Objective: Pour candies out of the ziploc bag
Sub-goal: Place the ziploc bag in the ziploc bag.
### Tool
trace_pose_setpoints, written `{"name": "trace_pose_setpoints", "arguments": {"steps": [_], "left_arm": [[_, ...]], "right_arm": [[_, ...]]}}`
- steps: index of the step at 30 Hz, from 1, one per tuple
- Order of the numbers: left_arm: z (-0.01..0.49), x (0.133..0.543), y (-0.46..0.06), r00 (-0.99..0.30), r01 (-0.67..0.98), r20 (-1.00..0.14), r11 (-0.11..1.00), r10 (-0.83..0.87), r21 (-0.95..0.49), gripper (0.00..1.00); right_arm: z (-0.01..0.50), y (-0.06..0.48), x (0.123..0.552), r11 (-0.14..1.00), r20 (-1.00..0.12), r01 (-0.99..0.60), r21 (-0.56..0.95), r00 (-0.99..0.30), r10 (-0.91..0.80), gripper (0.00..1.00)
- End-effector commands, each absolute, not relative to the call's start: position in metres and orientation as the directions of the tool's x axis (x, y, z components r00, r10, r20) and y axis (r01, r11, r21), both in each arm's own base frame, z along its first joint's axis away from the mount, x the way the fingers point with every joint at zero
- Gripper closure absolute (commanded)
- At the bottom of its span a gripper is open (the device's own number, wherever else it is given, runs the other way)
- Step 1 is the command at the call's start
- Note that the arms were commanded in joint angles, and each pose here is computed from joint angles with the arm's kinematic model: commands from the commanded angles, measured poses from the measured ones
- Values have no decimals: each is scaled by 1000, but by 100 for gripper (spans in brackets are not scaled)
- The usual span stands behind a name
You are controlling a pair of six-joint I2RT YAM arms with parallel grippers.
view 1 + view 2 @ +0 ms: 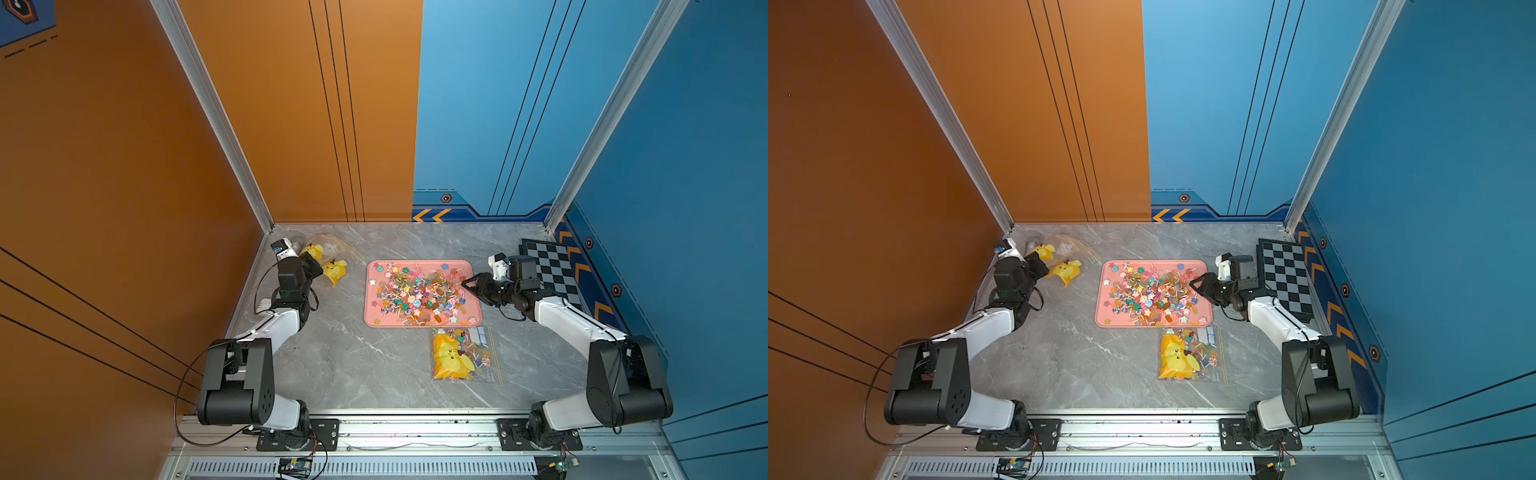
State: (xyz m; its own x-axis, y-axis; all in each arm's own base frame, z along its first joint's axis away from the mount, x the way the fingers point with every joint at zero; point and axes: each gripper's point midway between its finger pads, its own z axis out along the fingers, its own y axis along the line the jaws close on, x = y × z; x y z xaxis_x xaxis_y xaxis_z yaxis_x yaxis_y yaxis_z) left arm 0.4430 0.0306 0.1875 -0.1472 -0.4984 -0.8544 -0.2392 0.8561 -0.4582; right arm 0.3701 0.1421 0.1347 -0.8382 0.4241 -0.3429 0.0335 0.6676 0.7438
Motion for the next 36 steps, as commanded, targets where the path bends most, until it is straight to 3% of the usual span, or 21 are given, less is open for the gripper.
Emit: {"name": "trace_pose_setpoints", "arguments": {"steps": [1,19,20,21,36], "left_arm": [[178,439,32,-135,-263,-832,829,-539,-494,81],[176,402,4,-205,-262,-804,823,-557,-504,31],[181,400,4,-204,-260,-807,825,-555,-502,26],[184,396,6,-202,-276,-809,825,-552,-494,1],[248,357,-50,-190,-127,-907,925,-376,-357,2]], "right_arm": [[131,140,366,684,-348,35,728,-841,414,57],[135,140,367,680,-349,38,732,-836,423,57],[134,140,366,680,-348,39,732,-837,422,57],[135,139,366,680,-349,38,732,-836,423,57],[136,130,353,701,-351,64,710,-831,431,57]]}}
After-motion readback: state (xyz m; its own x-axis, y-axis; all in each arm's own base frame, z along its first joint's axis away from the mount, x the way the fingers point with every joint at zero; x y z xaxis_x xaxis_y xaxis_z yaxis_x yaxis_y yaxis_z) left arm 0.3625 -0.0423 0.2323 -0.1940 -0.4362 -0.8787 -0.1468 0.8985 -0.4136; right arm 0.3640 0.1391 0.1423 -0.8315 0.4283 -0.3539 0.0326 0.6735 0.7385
